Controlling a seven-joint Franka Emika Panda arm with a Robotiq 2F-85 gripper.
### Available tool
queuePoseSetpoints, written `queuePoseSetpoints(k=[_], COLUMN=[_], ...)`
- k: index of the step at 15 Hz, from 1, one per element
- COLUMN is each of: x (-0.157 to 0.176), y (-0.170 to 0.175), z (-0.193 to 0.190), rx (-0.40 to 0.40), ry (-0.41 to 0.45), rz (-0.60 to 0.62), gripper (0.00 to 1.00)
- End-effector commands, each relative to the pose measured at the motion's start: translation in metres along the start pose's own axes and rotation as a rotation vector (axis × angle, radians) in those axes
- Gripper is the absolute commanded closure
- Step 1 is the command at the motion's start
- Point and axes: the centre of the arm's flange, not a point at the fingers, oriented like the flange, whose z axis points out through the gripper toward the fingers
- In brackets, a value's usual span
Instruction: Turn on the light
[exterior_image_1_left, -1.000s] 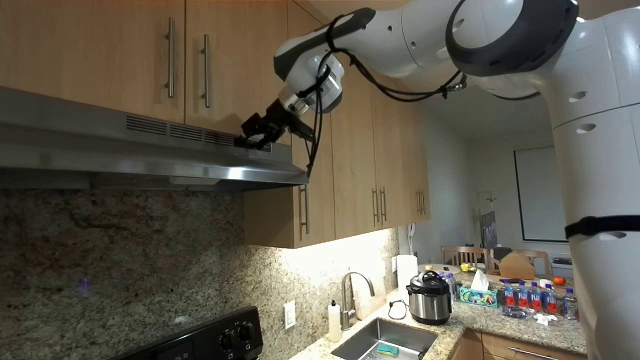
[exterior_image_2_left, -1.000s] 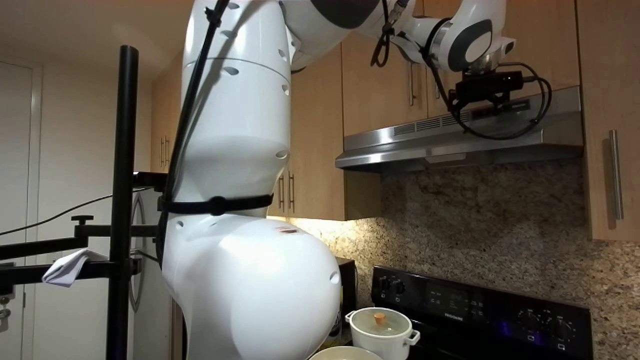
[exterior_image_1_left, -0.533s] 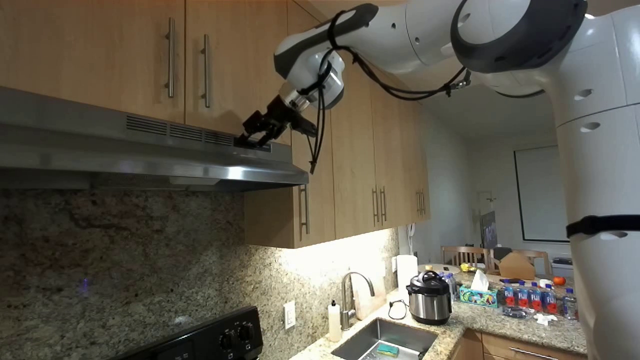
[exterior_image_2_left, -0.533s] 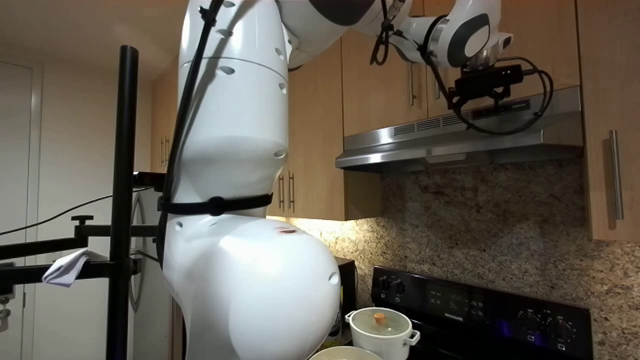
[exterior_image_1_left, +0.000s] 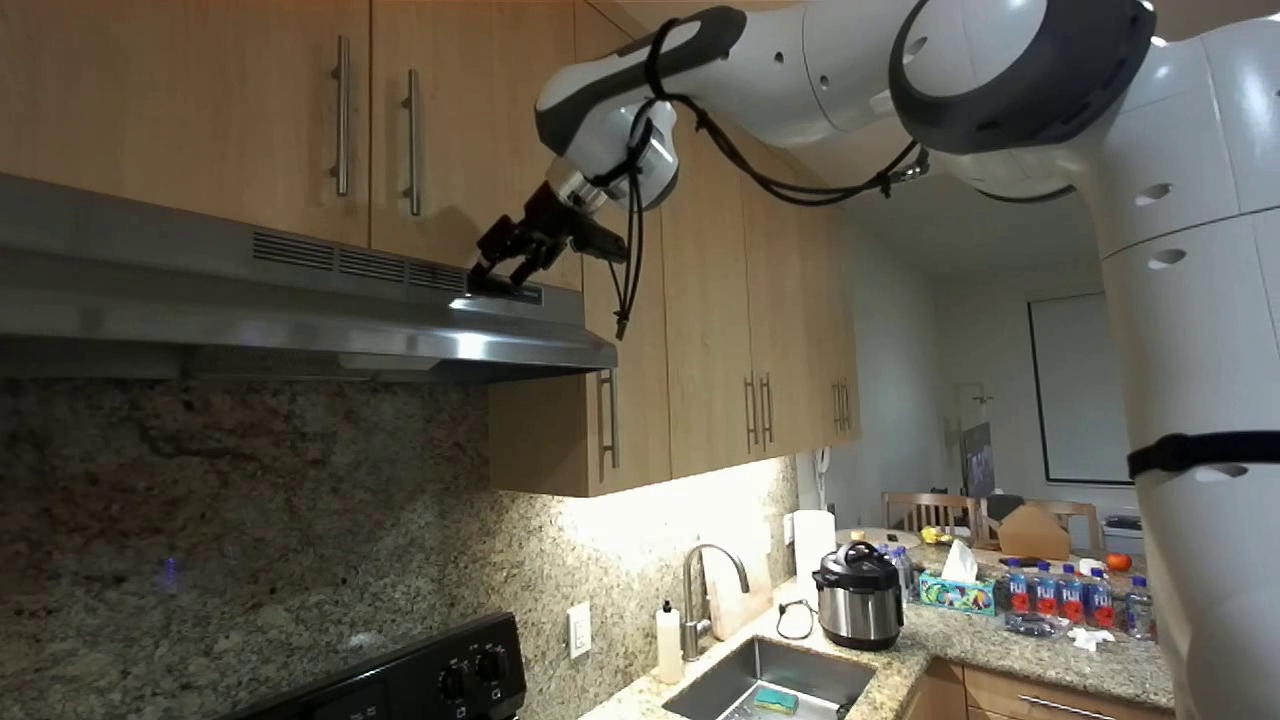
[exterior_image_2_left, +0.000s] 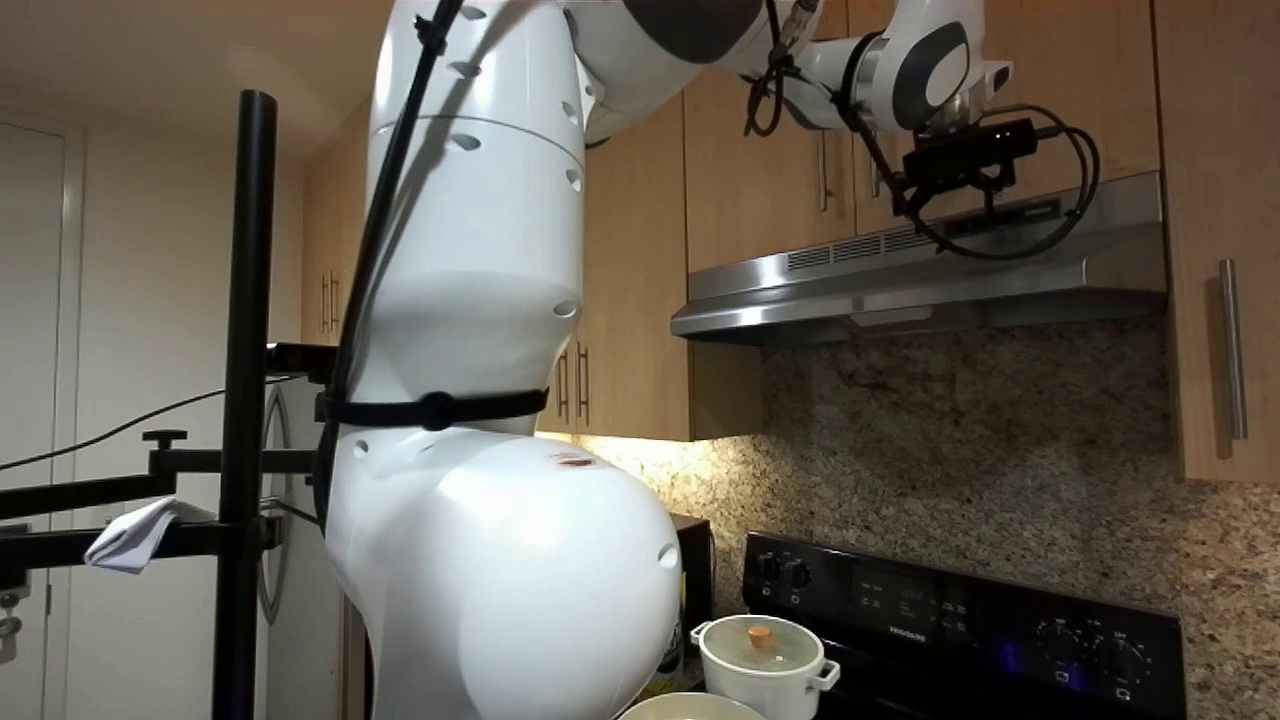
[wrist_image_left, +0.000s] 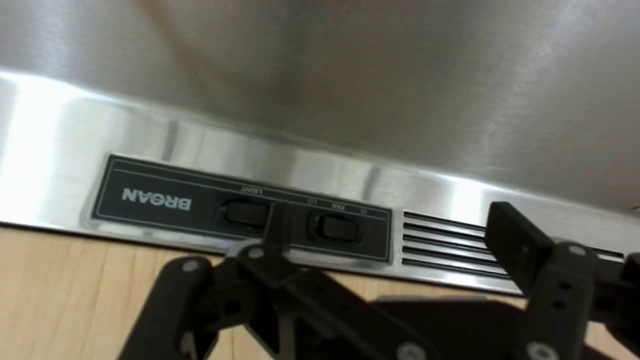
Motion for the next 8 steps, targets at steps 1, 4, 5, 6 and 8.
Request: queuePoseSetpoints(k=[1,4,5,6,8], x=[0.016,0.016,0.016,0.016,0.016], y=[0.004,0.010,0.010,0.011,0.013], z=[0.012,0.018,0.021,0.023,0.026], rx=[-0.056,-0.067,-0.070,-0.069,-0.069], ry=[-0.007,-0.025,-0.029,-0.033,-0.031], rz=[0.020,0.042,0.047,0.052,0.064], gripper=[0.00,0.00,0.00,0.00,0.00])
